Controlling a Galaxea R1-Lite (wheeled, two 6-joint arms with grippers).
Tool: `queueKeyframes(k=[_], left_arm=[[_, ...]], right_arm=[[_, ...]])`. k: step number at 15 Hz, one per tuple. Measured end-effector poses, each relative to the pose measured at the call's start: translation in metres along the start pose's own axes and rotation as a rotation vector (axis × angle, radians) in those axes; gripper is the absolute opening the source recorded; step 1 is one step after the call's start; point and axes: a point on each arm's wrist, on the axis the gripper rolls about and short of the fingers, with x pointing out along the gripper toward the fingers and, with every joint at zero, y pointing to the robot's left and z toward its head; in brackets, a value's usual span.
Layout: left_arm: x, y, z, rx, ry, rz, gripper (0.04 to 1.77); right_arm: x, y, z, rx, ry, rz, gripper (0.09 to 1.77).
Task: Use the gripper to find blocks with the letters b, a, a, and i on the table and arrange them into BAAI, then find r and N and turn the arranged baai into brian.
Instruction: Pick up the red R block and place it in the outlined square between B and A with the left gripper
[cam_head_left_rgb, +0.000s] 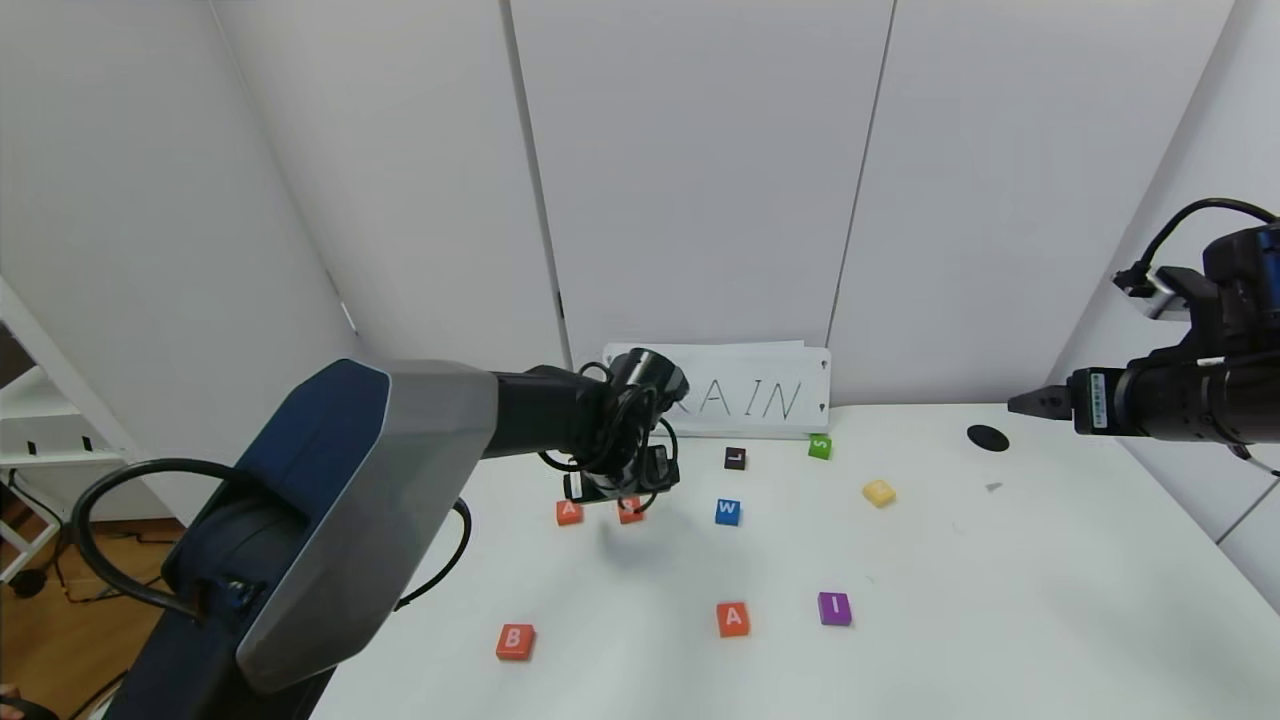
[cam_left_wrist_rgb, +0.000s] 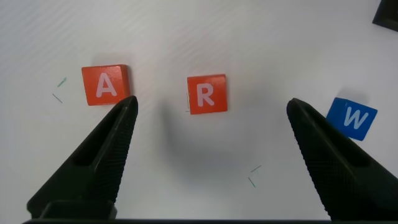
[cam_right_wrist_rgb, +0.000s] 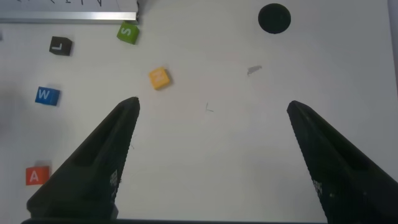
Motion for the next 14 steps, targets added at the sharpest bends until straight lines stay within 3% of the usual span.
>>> queueKeyframes(k=[14], left_arm=[[0.029,0.000,-0.015,0.017,0.038,0.025,1.71]], right_arm=[[0.002,0.000,-0.001,0.000,0.006,0.000,1.71]])
